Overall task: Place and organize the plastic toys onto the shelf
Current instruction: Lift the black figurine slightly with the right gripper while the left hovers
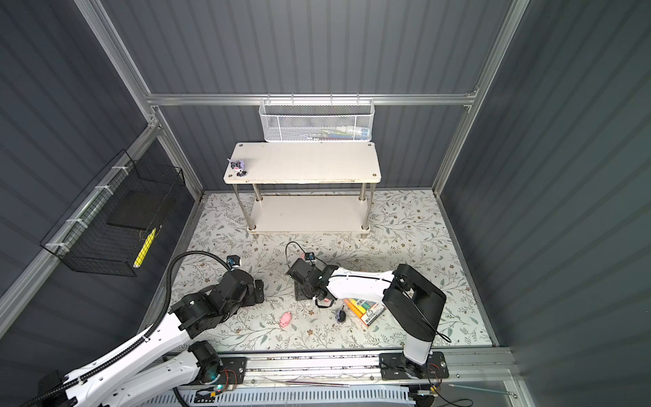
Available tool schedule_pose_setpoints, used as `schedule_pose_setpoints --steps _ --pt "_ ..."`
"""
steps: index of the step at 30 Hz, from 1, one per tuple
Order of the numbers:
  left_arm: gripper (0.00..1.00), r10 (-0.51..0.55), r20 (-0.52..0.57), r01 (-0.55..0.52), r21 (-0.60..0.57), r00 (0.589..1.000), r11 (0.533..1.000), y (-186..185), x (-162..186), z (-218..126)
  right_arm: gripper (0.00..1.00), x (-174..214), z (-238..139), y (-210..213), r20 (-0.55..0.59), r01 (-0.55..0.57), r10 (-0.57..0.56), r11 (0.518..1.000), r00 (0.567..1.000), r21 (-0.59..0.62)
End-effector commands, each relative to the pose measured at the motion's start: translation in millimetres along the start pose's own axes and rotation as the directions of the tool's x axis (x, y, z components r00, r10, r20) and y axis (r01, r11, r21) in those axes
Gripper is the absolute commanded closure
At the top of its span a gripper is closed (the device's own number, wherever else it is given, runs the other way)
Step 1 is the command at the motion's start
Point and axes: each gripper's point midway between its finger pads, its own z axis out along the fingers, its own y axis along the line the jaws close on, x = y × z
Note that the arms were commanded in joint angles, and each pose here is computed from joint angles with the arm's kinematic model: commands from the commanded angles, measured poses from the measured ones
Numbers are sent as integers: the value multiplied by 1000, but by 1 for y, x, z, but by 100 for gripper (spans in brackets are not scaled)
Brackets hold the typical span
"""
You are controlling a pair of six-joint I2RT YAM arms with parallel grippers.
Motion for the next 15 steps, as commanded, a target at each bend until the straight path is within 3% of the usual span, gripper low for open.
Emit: schedule_pose_setpoints --steps 1,15 --pt "2 -2 28 1 14 1000 1000 -3 -9 -4 27 4 -2 -6 35 27 -28 999 999 20" --pt "3 -21 41 20 28 999 999 -1 -10 -10 25 12 -12 3 219 114 -125 992 968 63"
